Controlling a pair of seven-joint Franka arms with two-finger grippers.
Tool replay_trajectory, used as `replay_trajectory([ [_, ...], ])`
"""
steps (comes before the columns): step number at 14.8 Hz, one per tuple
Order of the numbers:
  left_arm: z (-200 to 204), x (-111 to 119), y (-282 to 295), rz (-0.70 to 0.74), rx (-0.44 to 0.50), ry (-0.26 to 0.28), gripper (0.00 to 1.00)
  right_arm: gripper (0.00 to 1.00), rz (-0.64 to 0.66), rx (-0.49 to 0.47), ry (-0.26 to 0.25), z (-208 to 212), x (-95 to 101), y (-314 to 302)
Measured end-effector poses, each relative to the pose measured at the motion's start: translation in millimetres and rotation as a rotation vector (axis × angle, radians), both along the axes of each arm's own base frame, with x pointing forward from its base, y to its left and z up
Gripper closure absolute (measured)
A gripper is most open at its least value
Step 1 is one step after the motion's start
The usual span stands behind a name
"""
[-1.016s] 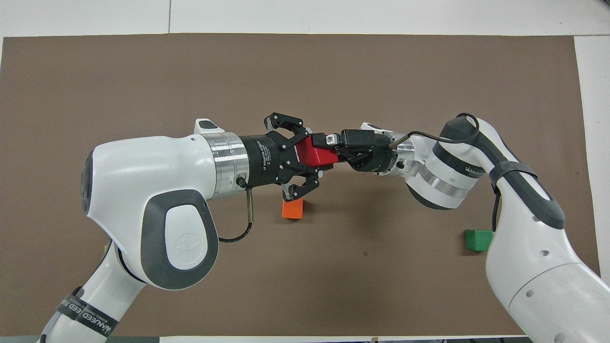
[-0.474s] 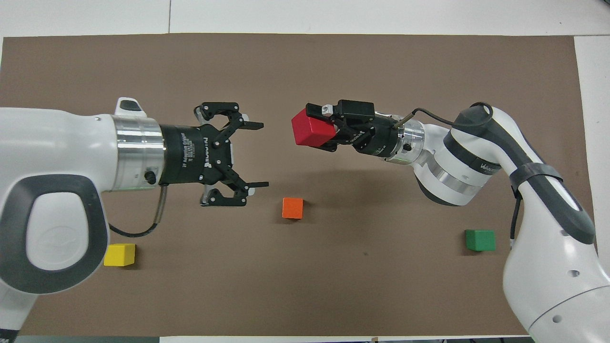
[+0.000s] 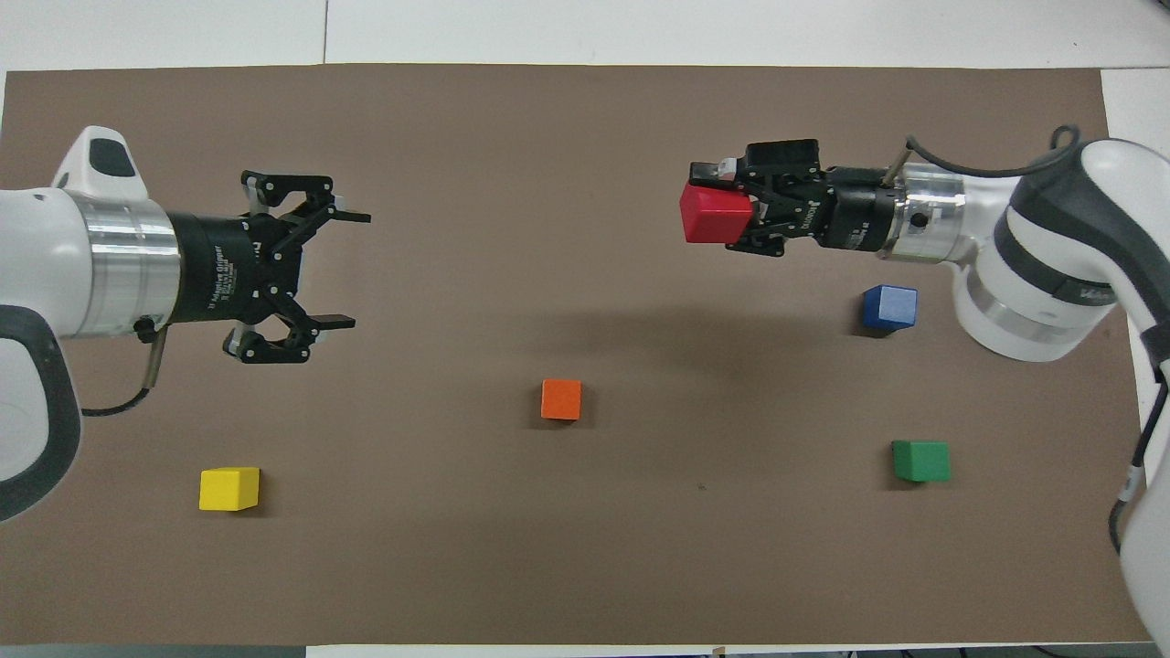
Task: Transfer red block to right arm and stack on blue block
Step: 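Carry the red block with the right gripper while the left gripper withdraws, then lower the red block onto the blue block with the right gripper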
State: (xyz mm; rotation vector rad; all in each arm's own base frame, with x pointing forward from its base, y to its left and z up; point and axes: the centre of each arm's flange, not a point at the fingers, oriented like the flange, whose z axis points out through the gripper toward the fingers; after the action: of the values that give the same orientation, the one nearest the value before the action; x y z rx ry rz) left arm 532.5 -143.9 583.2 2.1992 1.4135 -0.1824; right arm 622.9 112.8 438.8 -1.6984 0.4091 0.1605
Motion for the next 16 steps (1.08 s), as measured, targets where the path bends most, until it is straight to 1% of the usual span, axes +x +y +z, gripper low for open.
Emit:
replay_trajectory([
  [1, -2, 4, 21, -0.035, 0.040, -0.032, 0.00, 0.42, 0.008, -0.085, 0.017, 9, 1.8, -19],
  [3, -5, 9, 56, -0.110, 0.141, -0.071, 0.00, 0.42, 0.030, -0.274, 0.043, 24, 4.9, -51],
  [5, -7, 10, 77, -0.224, 0.291, -0.104, 0.00, 0.42, 0.054, -0.452, 0.060, 30, 6.7, -68],
  [7, -8, 10, 85, -0.370, 0.449, -0.126, 0.00, 0.42, 0.076, -0.642, 0.061, 28, 7.5, -80],
  [8, -9, 10, 88, -0.447, 0.504, -0.130, 0.00, 0.42, 0.082, -0.735, 0.052, 26, 8.3, -87],
  [11, -1, 6, 97, -0.714, 0.586, -0.137, 0.00, 0.42, 0.124, -0.999, 0.008, 19, 10.9, -107],
  [13, 12, 4, 102, -0.873, 0.616, -0.105, 0.00, 0.42, 0.158, -1.149, -0.023, 18, 12.1, -118],
  [15, 29, 3, 103, -0.953, 0.609, -0.065, 0.00, 0.42, 0.182, -1.269, -0.061, 17, 14.8, -125],
  [16, 36, 4, 102, -0.977, 0.607, -0.053, 0.00, 0.42, 0.199, -1.325, -0.075, 16, 15.8, -127],
])
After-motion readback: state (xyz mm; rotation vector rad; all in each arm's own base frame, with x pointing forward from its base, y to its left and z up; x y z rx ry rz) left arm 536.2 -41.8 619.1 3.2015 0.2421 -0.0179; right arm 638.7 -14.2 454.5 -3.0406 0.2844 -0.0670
